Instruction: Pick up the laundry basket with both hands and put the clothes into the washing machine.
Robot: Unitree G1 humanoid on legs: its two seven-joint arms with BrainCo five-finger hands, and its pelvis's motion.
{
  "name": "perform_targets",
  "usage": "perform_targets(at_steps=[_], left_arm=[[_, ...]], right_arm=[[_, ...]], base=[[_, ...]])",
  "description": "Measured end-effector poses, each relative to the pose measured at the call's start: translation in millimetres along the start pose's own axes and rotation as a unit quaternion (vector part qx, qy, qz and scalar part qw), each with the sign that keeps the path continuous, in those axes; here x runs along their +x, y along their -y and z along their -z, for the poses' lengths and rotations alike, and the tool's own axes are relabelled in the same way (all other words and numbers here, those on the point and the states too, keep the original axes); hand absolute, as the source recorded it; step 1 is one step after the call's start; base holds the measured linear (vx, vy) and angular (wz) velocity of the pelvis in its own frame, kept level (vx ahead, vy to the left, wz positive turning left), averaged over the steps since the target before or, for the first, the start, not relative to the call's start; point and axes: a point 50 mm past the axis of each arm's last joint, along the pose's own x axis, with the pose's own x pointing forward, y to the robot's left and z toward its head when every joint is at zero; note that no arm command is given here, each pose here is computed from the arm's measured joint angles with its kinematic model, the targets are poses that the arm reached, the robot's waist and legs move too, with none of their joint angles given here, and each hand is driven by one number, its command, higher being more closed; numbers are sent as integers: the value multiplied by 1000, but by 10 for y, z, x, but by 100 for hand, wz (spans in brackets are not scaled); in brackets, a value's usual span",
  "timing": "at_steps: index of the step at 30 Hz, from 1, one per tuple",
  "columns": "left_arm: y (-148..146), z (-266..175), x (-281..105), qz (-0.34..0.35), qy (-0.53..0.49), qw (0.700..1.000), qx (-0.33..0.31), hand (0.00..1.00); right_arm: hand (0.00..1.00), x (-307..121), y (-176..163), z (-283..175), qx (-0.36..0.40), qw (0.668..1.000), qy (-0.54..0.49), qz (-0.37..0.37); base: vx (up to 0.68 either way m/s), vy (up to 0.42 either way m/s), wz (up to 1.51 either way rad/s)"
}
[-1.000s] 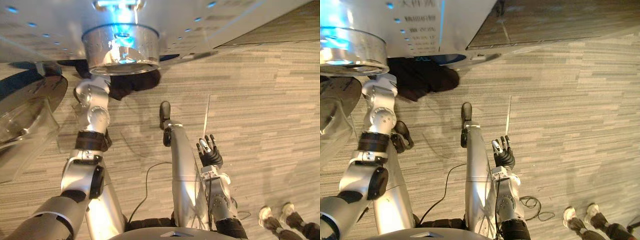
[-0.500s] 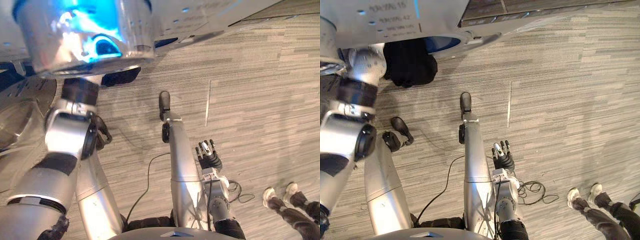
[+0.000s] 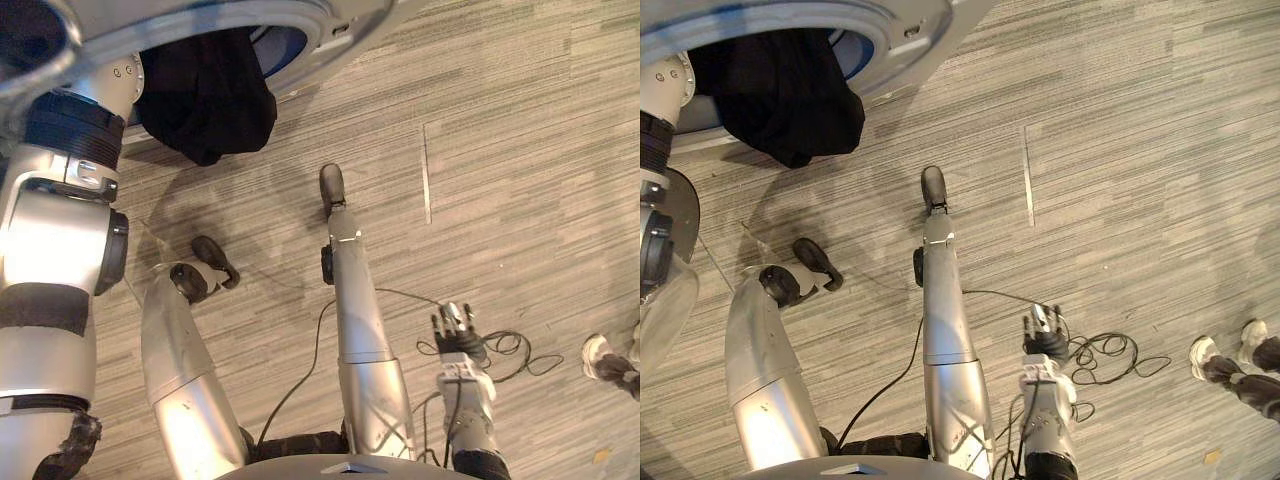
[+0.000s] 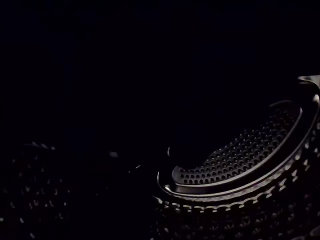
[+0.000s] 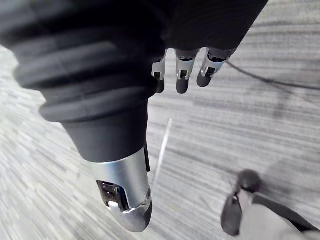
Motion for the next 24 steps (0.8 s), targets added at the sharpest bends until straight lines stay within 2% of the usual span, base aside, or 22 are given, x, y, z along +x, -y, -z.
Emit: perform_targets(at_steps=[3, 4, 6, 12, 16, 19, 21, 22, 24], left_arm=[[119, -110, 34, 14, 23, 999, 27, 100], [126, -120, 36, 13, 27, 999, 27, 0], [111, -184, 52, -3, 40, 998, 42, 0], [145, -248, 52, -2, 81, 986, 146, 0], [-159, 113, -89, -43, 32, 987, 149, 0], [-391, 504, -291, -70, -30, 977, 201, 0], [-602, 977, -581, -105, -115, 962, 223, 0], [-634, 1116, -667, -113, -145, 960, 211, 0], [-574, 1443, -923, -131, -203, 967, 84, 0]], right_arm=[[0, 19, 104, -256, -14, 999, 37, 12], [0, 23, 98, -290, -15, 999, 43, 10], [0, 33, 39, -353, -18, 998, 54, -4], [0, 34, -96, -299, -23, 998, 58, -33], [0, 1, -136, -36, -12, 999, 24, -34], [0, -26, -182, 124, 11, 999, -3, -34], [0, -23, -225, 159, 36, 999, 3, -34], [0, -21, -235, 165, 42, 999, 3, -34], [0, 18, -308, 186, 59, 998, 3, -33]], base=[[-53, 15, 15], [-40, 5, 19], [-30, 5, 11], [-18, 2, 21], [-18, -11, 9], [-14, -10, 8], [2, 9, 3], [17, 11, 17], [37, -4, 20]])
